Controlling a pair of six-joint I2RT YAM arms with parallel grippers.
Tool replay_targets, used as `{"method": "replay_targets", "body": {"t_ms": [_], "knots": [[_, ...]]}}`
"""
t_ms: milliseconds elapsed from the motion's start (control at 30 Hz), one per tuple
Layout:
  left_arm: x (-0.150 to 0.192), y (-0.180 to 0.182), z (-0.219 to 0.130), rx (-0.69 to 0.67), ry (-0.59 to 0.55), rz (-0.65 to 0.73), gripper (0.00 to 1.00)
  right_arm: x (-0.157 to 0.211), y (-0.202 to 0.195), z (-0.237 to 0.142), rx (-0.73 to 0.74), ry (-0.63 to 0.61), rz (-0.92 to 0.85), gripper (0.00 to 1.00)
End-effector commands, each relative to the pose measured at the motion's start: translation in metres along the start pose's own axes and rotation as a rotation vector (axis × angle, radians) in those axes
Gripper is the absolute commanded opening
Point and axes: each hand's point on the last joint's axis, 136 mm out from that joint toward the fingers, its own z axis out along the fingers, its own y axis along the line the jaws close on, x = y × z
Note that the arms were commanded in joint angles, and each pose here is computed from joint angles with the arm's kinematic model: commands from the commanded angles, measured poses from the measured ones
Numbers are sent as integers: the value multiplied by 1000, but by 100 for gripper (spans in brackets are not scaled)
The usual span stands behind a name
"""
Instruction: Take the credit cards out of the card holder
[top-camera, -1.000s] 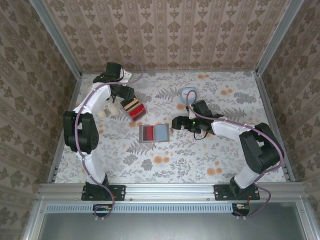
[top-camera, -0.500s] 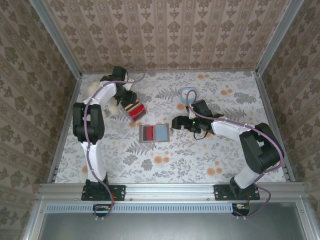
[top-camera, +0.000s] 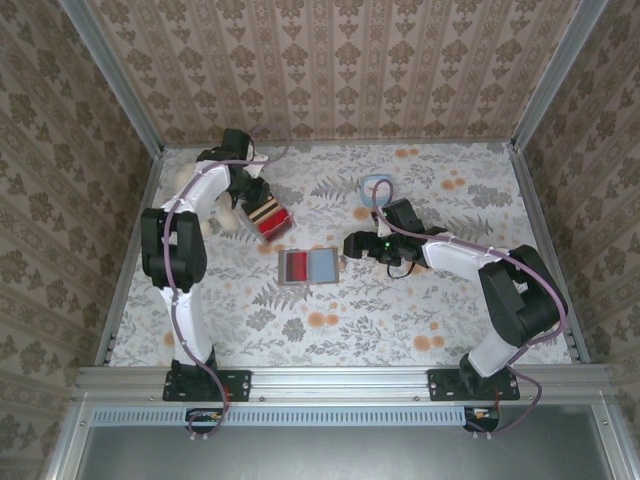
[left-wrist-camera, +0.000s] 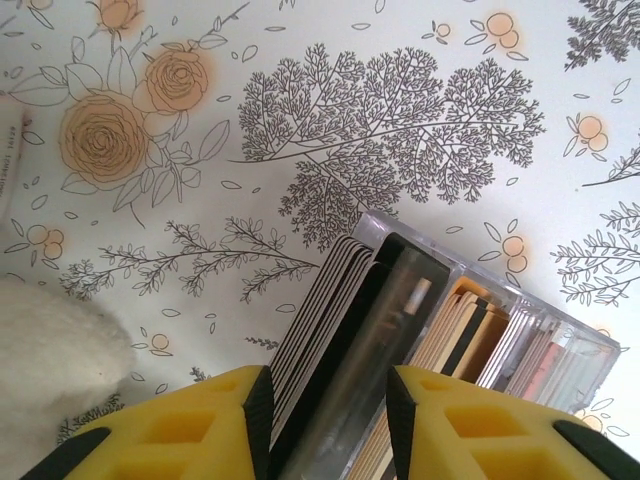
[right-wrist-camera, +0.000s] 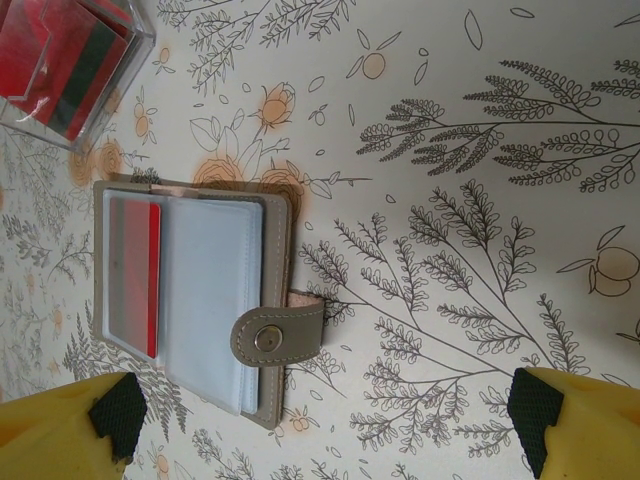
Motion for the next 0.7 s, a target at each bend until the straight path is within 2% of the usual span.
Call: {"method": "replay_targets", "body": {"t_ms": [0, 167, 233, 333, 667], "knots": [[4, -3, -15, 5, 6, 34, 37, -3, 5, 0, -12, 18, 4, 97], [9, -2, -12, -9, 29, 60, 39, -2, 4, 0, -11, 20, 5, 96], [10, 5, -12, -47, 35, 54, 48, -2, 4, 1, -11, 23, 6, 96], [9, 10, -10, -80, 37, 50, 54, -1, 4, 1, -12, 27, 9, 96], [16, 8, 2, -61, 69, 46, 50, -1, 4, 1, -8, 27, 8, 96]]}}
